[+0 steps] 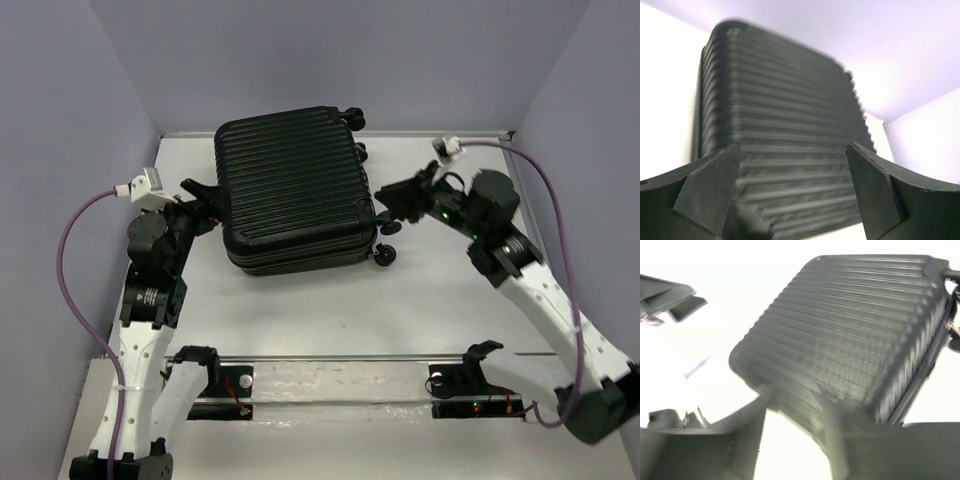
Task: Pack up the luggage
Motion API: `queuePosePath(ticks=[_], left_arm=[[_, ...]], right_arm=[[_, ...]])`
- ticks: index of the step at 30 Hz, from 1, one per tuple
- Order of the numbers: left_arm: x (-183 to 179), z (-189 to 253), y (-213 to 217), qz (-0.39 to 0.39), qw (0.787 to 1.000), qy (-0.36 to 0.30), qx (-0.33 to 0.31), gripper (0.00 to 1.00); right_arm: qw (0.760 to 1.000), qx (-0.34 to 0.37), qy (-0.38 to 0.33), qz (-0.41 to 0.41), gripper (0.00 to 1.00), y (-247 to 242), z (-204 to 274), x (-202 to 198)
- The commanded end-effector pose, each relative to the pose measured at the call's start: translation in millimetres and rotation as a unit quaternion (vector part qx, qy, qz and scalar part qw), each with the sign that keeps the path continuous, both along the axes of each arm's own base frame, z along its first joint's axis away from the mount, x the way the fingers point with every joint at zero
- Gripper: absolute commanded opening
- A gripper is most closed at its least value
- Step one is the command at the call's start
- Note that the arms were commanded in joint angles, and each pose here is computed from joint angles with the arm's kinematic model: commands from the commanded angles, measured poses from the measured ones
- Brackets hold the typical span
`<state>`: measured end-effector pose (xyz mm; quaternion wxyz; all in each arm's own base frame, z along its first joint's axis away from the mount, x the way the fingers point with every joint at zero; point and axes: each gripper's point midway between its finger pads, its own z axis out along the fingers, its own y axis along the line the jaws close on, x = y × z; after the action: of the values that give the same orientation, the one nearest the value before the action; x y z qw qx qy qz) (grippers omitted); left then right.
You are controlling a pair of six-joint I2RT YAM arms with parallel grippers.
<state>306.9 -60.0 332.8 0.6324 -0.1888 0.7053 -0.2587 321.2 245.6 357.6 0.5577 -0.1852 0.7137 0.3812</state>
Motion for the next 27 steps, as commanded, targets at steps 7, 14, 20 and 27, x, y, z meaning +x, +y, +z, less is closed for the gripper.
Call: queuePosePath(ticks=[7, 14, 20, 27], left_arm=[[-39.9, -89.3, 16.9, 0.014, 0.994, 0.09, 0.064, 0.99], [-40.6, -105.8, 12.1, -0.001, 0.993, 0.108, 0.05, 0.99], [-40.4, -105.6, 6.6, -0.023, 0.992, 0.108, 0.06, 0.99], [-42.6, -109.6, 3.4, -0.035, 0.992, 0.109, 0.062, 0.99]], right_arm=[[0.999, -0.001, 0.042, -0.029, 0.07, -23.4, -147.2, -86.3], [0.994, -0.046, 0.043, -0.091, 0.53, -35.4, -184.6, -59.7], [0.994, -0.053, 0.01, -0.095, 0.56, -19.4, -197.5, -28.6], [0.99, -0.068, -0.043, -0.114, 0.55, -17.0, -193.1, -5.3]])
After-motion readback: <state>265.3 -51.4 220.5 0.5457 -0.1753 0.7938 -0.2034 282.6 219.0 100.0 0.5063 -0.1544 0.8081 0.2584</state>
